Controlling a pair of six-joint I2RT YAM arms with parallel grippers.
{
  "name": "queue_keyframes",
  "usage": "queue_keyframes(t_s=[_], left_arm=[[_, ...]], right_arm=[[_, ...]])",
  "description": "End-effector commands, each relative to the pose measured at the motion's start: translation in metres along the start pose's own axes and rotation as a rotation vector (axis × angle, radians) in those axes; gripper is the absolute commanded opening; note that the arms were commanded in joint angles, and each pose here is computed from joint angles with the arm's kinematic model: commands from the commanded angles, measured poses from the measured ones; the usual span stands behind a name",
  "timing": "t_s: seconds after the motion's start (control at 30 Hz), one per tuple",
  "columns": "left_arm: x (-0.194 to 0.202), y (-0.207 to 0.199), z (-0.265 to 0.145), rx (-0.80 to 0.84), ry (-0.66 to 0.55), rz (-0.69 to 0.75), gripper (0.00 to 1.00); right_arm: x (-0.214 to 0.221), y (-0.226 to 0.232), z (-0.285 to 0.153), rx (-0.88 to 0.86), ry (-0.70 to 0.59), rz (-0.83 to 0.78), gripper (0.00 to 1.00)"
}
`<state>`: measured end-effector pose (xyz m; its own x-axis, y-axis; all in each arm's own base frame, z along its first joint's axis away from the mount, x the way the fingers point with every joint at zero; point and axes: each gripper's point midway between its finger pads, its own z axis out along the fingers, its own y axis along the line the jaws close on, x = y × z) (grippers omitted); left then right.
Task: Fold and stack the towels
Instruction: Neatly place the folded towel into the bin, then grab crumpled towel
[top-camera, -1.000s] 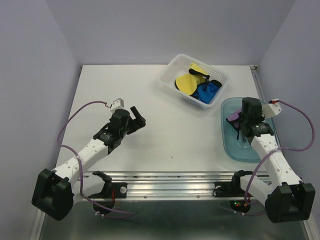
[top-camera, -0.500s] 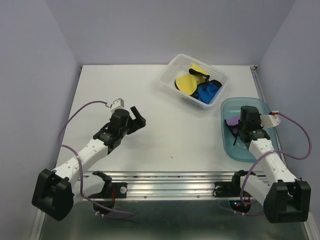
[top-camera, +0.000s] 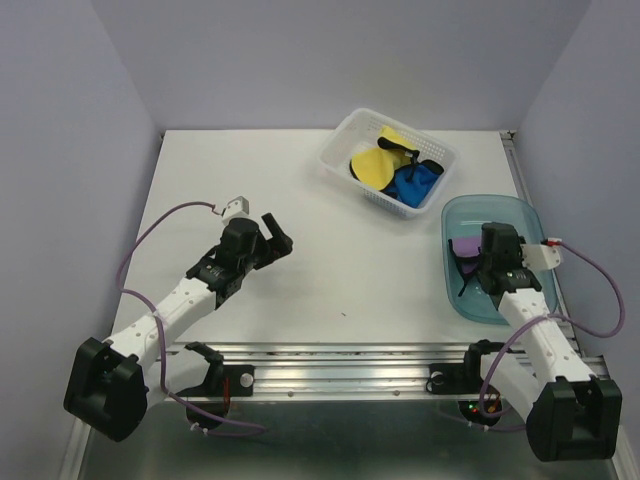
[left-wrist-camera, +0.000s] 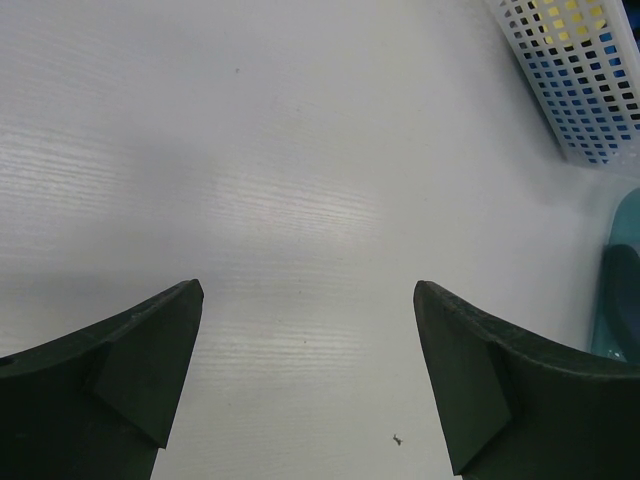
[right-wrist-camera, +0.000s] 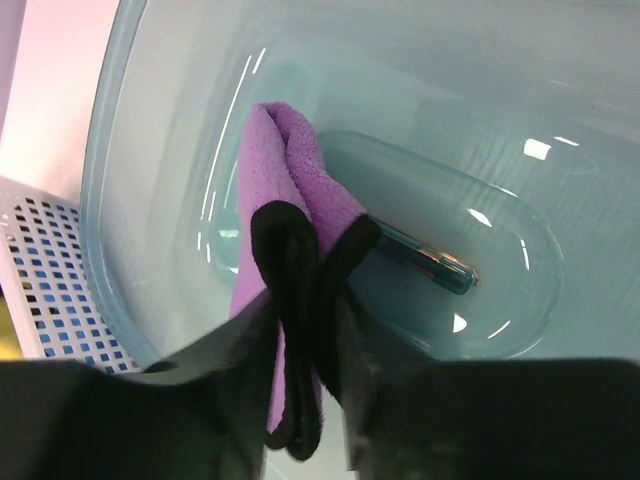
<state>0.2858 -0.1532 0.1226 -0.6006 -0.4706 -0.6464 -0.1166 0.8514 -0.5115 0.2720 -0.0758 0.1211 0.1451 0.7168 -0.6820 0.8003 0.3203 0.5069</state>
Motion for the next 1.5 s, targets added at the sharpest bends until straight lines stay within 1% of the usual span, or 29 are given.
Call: queue_keyframes(t_s=[0.0, 0.03, 0.07, 0.1, 0.17, 0.27, 0.3, 0.4, 0.5, 0.53, 0.6, 0.63, 0.67, 0.7, 0.77, 0.83, 0.87, 0.9, 0.93, 0.97, 1.0, 1.07, 1.1, 1.13, 1.2, 1.3, 1.33, 1.37, 1.47], left_arm=[[-0.004, -0.006, 0.000, 0.036, -0.014, 0.011, 0.99], [-0.002, -0.006, -0.001, 0.043, -0.006, 0.011, 0.99], [-0.001, -0.006, -0.001, 0.042, -0.004, 0.011, 0.99], [-0.002, -0.006, -0.001, 0.043, -0.008, 0.011, 0.99], [-0.003, -0.006, -0.001, 0.043, -0.010, 0.008, 0.99], [-0.006, -0.011, -0.001, 0.061, -0.021, 0.005, 0.99], [-0.006, -0.011, -0.001, 0.063, -0.021, 0.005, 0.99], [-0.006, -0.011, 0.000, 0.060, -0.020, 0.007, 0.99], [-0.007, -0.011, 0.000, 0.059, -0.024, 0.008, 0.99], [-0.007, -0.011, 0.001, 0.057, -0.024, 0.008, 0.99], [-0.008, -0.011, 0.002, 0.053, -0.027, 0.011, 0.99], [-0.010, -0.012, 0.001, 0.053, -0.033, 0.012, 0.99], [-0.013, -0.013, 0.002, 0.052, -0.039, 0.012, 0.99], [-0.015, -0.013, 0.002, 0.044, -0.044, 0.015, 0.99], [-0.025, -0.019, 0.000, 0.051, -0.067, 0.017, 0.99], [-0.036, -0.023, -0.003, 0.047, -0.098, 0.021, 0.99], [-0.043, -0.024, -0.007, 0.036, -0.112, 0.026, 0.99], [-0.049, -0.020, -0.008, 0.005, -0.134, 0.027, 0.99], [-0.061, -0.024, -0.014, 0.004, -0.169, 0.021, 0.99], [-0.066, -0.022, -0.016, -0.014, -0.180, 0.022, 0.99], [-0.073, -0.021, -0.019, -0.028, -0.201, 0.023, 0.99], [-0.087, -0.027, -0.026, -0.021, -0.239, 0.027, 0.99], [-0.091, -0.027, -0.028, -0.026, -0.250, 0.031, 0.99], [-0.097, -0.030, -0.032, -0.023, -0.266, 0.034, 0.99], [-0.102, -0.027, -0.034, -0.043, -0.284, 0.046, 0.99], [-0.107, -0.024, -0.036, -0.071, -0.299, 0.051, 0.99], [-0.107, -0.023, -0.035, -0.078, -0.299, 0.052, 0.99], [-0.108, -0.023, -0.034, -0.083, -0.301, 0.051, 0.99], [-0.108, -0.022, -0.028, -0.095, -0.292, 0.051, 0.99]], right_arm=[[-0.001, -0.015, -0.001, 0.036, -0.008, 0.021, 0.44], [0.000, -0.019, -0.002, 0.047, -0.005, 0.018, 0.51], [-0.001, -0.022, -0.003, 0.056, -0.007, 0.012, 0.52], [-0.001, -0.027, -0.004, 0.075, -0.006, 0.003, 0.60], [-0.006, -0.030, -0.008, 0.083, -0.023, 0.011, 0.70], [-0.015, -0.026, -0.015, 0.058, -0.036, 0.029, 0.77], [-0.017, -0.024, -0.017, 0.048, -0.037, 0.035, 0.85], [-0.026, -0.018, -0.025, 0.025, -0.041, 0.039, 1.00], [-0.036, -0.001, -0.034, -0.033, -0.029, -0.012, 1.00], [-0.044, 0.017, -0.039, -0.093, -0.031, -0.084, 1.00], [-0.039, 0.049, -0.049, -0.221, 0.043, -0.178, 1.00], [-0.032, 0.061, -0.046, -0.260, 0.072, -0.297, 1.00], [-0.035, 0.091, -0.060, -0.357, 0.116, -0.316, 1.00], [-0.019, 0.099, -0.051, -0.368, 0.173, -0.421, 1.00], [-0.005, 0.124, -0.051, -0.422, 0.208, -0.497, 1.00], [-0.004, 0.160, -0.061, -0.468, 0.161, -0.591, 1.00], [0.032, 0.172, -0.059, -0.488, 0.184, -0.784, 1.00], [0.022, 0.206, -0.071, -0.532, 0.137, -0.815, 1.00], [0.037, 0.218, -0.072, -0.573, 0.132, -0.951, 1.00], [0.055, 0.230, -0.061, -0.585, 0.145, -1.029, 1.00], [0.061, 0.242, -0.056, -0.600, 0.118, -1.072, 1.00], [0.054, 0.281, -0.051, -0.671, -0.006, -1.147, 1.00], [0.074, 0.285, -0.035, -0.671, 0.007, -1.204, 1.00], [0.067, 0.305, -0.036, -0.703, -0.048, -1.248, 1.00], [0.097, 0.314, -0.019, -0.746, -0.017, -1.351, 1.00], [0.103, 0.342, -0.009, -0.753, -0.057, -1.353, 1.00], [0.121, 0.341, 0.008, -0.736, -0.042, -1.380, 1.00], [0.112, 0.357, 0.009, -0.718, -0.088, -1.350, 1.00], [0.128, 0.366, 0.037, -0.667, -0.103, -1.319, 1.00]])
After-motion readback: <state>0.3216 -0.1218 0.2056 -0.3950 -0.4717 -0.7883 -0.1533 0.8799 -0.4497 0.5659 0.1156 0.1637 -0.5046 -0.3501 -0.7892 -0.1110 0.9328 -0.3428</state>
